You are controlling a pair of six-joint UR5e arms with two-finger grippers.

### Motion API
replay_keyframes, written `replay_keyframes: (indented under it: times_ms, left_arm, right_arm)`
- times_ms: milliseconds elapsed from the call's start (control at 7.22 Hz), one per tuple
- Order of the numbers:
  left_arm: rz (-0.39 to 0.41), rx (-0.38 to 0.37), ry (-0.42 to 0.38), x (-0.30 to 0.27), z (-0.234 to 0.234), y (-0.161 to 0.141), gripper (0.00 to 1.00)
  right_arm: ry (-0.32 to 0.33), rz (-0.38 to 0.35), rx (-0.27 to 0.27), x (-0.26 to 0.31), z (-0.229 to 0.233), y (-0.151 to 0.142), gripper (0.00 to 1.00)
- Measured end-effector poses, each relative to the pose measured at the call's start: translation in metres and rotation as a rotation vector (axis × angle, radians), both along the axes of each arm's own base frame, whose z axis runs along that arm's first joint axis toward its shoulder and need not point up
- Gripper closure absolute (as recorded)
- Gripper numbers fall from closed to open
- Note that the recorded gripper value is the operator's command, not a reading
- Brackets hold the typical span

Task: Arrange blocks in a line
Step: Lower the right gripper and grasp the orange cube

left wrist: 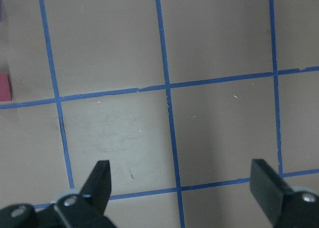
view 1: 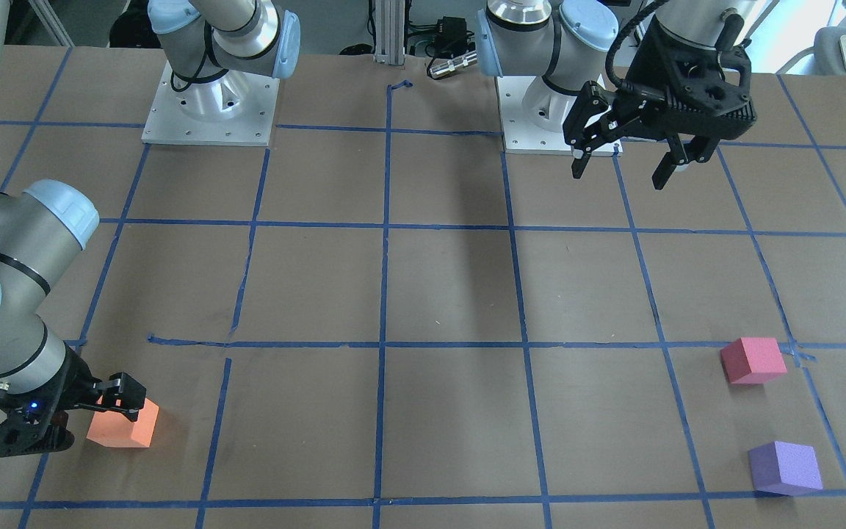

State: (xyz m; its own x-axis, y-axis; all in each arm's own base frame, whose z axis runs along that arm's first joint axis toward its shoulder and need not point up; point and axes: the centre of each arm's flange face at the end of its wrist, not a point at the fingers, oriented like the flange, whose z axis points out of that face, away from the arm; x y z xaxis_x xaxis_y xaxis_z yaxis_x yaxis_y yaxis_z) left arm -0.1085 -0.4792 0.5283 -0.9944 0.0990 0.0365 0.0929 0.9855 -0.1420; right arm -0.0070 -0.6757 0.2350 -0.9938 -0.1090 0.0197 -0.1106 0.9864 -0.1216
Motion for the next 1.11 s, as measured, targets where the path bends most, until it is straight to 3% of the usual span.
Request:
replay_keyframes:
  times_ms: [692,831,969,1108]
  left_arm:
    - [0.0,-0.002,0.0,0.0,0.001,0.001,0.0]
    - [0.0,-0.002,0.0,0.0,0.001,0.001,0.0]
    - [0.0,-0.001,0.0,0.0,0.001,0.001,0.0]
    - [0.0,-0.001,0.0,0.0,0.001,0.001,0.0]
  right_arm:
    - [-0.06,-0.139,0.028,0.004,-0.022,-0.005,0.0]
    - [-0.067,-0.145,0.037,0.004,-0.03,-0.005,0.34]
    - [-0.069,-0.15,0.044,0.004,-0.036,-0.006,0.91]
    - [-0.067,-0.161,0.05,0.004,-0.038,-0.006,1.0]
